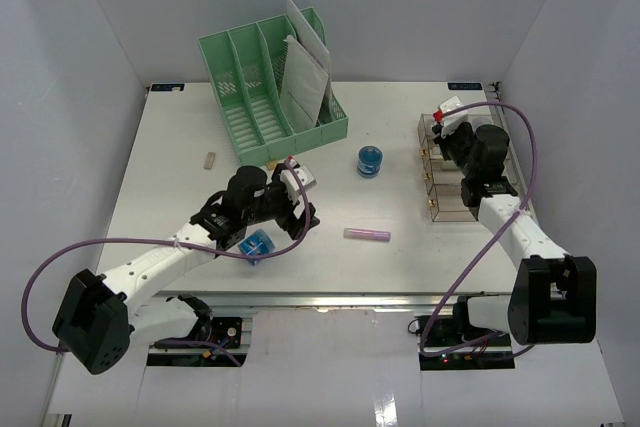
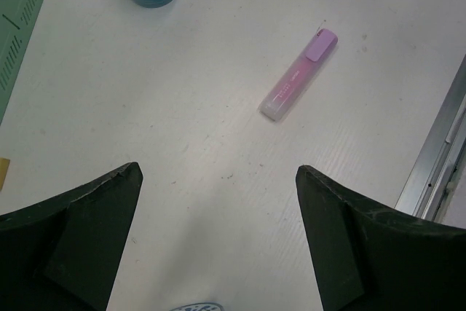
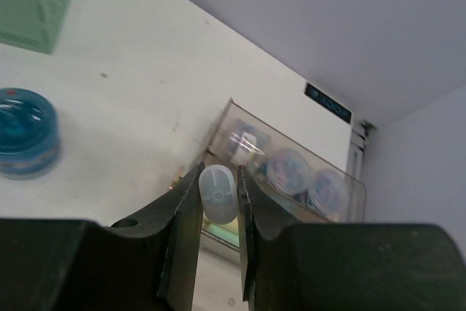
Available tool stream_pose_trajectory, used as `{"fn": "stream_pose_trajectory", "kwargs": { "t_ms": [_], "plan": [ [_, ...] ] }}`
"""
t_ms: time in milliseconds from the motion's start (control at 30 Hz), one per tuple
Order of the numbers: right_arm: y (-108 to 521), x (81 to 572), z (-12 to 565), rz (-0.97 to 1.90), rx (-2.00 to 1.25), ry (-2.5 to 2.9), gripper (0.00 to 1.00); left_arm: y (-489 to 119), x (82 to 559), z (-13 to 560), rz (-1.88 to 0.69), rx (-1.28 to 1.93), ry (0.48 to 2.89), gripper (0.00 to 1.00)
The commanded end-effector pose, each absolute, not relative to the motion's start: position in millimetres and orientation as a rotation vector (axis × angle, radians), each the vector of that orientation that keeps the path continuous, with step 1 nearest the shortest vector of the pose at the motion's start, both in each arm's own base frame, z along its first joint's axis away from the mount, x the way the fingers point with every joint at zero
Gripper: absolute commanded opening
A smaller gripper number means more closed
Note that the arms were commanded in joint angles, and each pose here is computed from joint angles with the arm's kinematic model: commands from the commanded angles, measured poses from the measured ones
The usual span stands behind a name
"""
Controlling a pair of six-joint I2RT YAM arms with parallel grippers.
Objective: Organize the desk
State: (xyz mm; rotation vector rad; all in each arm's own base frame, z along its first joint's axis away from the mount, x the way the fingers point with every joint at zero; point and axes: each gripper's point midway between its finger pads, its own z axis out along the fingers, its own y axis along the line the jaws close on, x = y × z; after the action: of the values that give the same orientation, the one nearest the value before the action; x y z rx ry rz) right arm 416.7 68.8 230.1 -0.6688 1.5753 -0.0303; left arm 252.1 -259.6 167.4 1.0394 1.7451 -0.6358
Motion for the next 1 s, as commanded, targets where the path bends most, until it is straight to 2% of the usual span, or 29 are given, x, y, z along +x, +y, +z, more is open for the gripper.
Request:
{"fn": "stream_pose_trajectory", "kwargs": {
  "t_ms": [0, 233, 433, 500, 567, 633, 667, 733, 767, 800, 867, 967],
  "plan": [
    [6, 438, 223, -0.352, -0.532, 1.623, 0.08, -256, 250, 169, -0.623, 1.046, 1.748, 0.98],
    [-31, 464, 191, -0.547, -0.518, 1.713, 0.08, -256, 249, 166, -0.629, 1.046, 1.757, 0.98],
    [-37, 487, 168, -0.576, -0.554, 1.756, 0.09, -253, 250, 166, -0.613, 1.037, 1.760, 0.98],
    [-36, 496, 172, -0.574, -0.556, 1.746, 0.15, -253, 251, 166, -0.606, 1.036, 1.758, 0.98],
    [-35, 502, 170, -0.571, -0.567, 1.748, 0.29, -252, 251, 166, -0.600, 1.033, 1.758, 0.98],
    [-31, 506, 165, -0.552, -0.590, 1.758, 0.58, -251, 252, 166, -0.592, 1.031, 1.757, 0.98],
    [-29, 505, 164, -0.538, -0.603, 1.764, 0.69, -250, 252, 167, -0.589, 1.029, 1.755, 0.98],
    [-24, 503, 163, -0.507, -0.625, 1.774, 0.87, -249, 253, 168, -0.582, 1.024, 1.752, 0.98],
    [-18, 498, 169, -0.469, -0.642, 1.769, 0.93, -249, 252, 168, -0.581, 1.023, 1.752, 0.98],
    [-11, 491, 169, -0.422, -0.667, 1.788, 0.97, -249, 252, 169, -0.583, 1.023, 1.750, 0.98],
    [23, 472, 167, -0.215, -0.792, 1.781, 0.91, -249, 253, 170, -0.578, 1.015, 1.752, 0.98],
    [79, 423, 170, 0.112, -1.042, 1.692, 0.90, -245, 258, 173, -0.547, 0.989, 1.756, 0.98]
  ]
}}
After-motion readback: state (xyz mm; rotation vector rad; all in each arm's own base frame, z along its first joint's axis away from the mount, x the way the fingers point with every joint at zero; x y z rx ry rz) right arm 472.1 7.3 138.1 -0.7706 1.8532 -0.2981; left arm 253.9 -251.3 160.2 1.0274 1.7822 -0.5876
